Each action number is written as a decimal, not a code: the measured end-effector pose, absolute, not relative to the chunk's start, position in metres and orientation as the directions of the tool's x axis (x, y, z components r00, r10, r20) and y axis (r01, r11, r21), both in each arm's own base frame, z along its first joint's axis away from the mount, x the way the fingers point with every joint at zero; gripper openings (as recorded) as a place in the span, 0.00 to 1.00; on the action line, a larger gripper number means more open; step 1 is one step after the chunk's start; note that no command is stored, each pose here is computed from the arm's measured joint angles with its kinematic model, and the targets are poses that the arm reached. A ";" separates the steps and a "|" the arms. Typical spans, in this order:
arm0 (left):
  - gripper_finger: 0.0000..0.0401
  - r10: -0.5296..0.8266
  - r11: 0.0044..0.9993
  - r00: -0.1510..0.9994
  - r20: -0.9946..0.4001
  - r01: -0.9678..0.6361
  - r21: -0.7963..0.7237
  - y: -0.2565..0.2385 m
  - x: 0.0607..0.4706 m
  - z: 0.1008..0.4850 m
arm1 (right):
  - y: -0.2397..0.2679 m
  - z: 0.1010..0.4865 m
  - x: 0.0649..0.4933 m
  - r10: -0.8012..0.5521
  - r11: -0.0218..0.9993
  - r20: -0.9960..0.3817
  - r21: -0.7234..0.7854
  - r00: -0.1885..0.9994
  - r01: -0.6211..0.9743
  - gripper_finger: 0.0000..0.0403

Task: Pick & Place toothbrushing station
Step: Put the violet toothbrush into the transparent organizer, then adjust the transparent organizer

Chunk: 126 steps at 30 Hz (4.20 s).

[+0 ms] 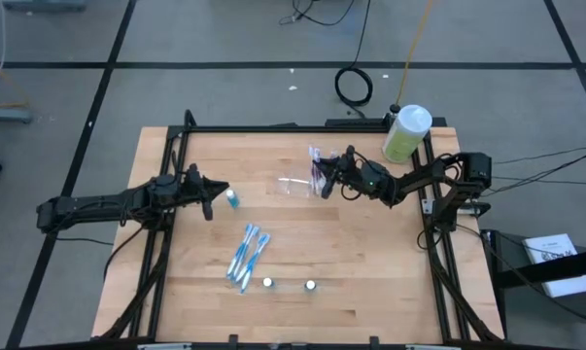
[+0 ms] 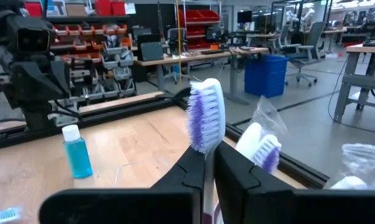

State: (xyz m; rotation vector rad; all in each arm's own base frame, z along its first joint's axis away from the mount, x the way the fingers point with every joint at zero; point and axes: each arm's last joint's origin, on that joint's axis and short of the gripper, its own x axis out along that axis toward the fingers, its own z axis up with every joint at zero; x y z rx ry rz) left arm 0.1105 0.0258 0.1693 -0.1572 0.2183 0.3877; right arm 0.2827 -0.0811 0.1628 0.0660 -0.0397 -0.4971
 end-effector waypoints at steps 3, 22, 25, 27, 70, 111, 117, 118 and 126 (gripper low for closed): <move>0.09 0.357 0.914 0.903 -0.240 -0.390 -0.110 0.026 0.110 0.169 | -0.081 0.163 0.283 -0.478 0.877 0.019 0.072 0.878 0.475 0.02; 0.09 0.357 0.914 0.903 -0.240 -0.390 -0.110 0.026 0.110 0.169 | -0.083 0.149 0.281 -0.503 0.860 -0.117 0.035 0.856 0.510 0.13; 0.09 0.357 0.914 0.903 -0.240 -0.390 -0.110 0.026 0.110 0.169 | -0.085 0.148 0.281 -0.506 0.857 -0.131 0.031 0.853 0.514 0.17; 0.09 0.357 0.914 0.903 -0.240 -0.390 -0.110 0.026 0.110 0.169 | -0.085 0.148 0.281 -0.506 0.857 -0.133 0.030 0.852 0.514 0.20; 0.09 0.357 0.914 0.903 -0.240 -0.390 -0.110 0.026 0.110 0.169 | -0.056 0.177 0.286 -0.524 0.818 0.163 -0.176 0.836 0.547 0.26; 0.09 0.357 0.914 0.903 -0.240 -0.390 -0.110 0.026 0.110 0.169 | -0.029 0.168 0.265 -0.120 0.991 -0.477 -0.008 0.871 0.133 0.26; 0.09 0.356 0.914 0.903 -0.240 -0.390 -0.110 0.026 0.110 0.169 | -0.032 0.156 0.257 -0.160 0.979 -0.598 0.008 0.786 0.205 0.26; 0.09 0.357 0.914 0.903 -0.240 -0.390 -0.110 0.026 0.110 0.169 | -0.033 0.154 0.257 -0.175 0.976 -0.603 -0.002 0.778 0.218 0.26; 0.09 0.357 0.914 0.903 -0.240 -0.390 -0.110 0.026 0.110 0.169 | -0.039 0.147 0.259 -0.213 0.969 -0.616 -0.031 0.759 0.246 0.26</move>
